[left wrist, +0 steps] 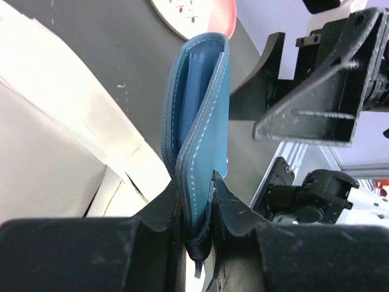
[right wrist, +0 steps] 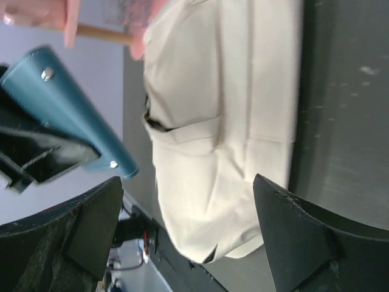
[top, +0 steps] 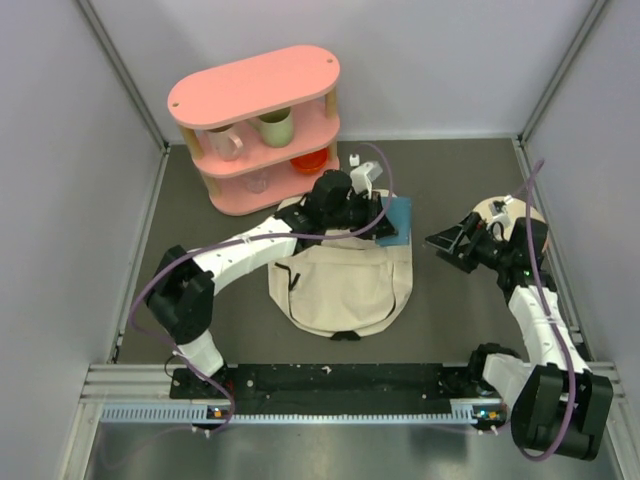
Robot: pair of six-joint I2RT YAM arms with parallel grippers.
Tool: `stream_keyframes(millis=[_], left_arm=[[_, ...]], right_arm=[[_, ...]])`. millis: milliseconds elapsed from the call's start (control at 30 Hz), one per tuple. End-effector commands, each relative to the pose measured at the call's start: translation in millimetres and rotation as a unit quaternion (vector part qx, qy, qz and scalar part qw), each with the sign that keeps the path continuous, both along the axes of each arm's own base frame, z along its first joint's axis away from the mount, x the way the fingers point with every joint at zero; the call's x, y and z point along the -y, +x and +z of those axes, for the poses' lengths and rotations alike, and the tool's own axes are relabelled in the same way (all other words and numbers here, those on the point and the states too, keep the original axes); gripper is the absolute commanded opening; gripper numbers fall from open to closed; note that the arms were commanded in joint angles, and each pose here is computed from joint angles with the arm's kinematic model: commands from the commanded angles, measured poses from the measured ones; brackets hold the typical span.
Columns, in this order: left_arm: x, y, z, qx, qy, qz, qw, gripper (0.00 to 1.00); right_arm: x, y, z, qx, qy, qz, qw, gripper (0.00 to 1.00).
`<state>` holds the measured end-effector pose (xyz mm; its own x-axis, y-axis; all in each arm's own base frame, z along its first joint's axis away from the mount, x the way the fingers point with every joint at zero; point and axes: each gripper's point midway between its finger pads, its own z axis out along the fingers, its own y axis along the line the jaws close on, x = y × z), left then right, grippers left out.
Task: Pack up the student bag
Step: Pick up the personal item from the center of the board.
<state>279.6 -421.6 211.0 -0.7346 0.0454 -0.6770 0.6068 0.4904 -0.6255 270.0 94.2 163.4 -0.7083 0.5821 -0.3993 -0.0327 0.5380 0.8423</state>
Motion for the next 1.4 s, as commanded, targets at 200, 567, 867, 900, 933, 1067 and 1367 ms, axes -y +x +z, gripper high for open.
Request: stream_keyframes(millis=[200,567,867,900,933,1067,1367], left_arm=[[2,-19,25,0.0,-0.071,-0.039,0.997,0.19],[-6,-24,43,0.006,-0.105,-0.058,0.993,0.18],[-4,-28,44,-0.004,-0.125,-0.073,0.989,0.18],[-4,-28,44,-0.003,-0.127,-0.073,0.989,0.18],[-5,-27,44,-0.004,-0.127,-0.071,0.989,0.18],[-8,-22,40,-0.006,-0.122,-0.062,0.991,0.26],[-30,-11,34,0.006,-0.103,-0.016,0.995,0.75]], right_arm=[[-63,-12,70,0.14,0.037,0.133,0.981,0.83],[-81,-15,60,0.131,0.049,0.172,0.975,0.66],[-93,-16,58,0.126,0.077,0.202,0.968,0.45],[-94,-16,58,0.129,0.078,0.205,0.967,0.37],[-95,-17,58,0.128,0.081,0.211,0.966,0.33],[-94,-18,57,0.128,0.078,0.205,0.967,0.12],[-93,-19,49,0.119,0.069,0.199,0.97,0.04]])
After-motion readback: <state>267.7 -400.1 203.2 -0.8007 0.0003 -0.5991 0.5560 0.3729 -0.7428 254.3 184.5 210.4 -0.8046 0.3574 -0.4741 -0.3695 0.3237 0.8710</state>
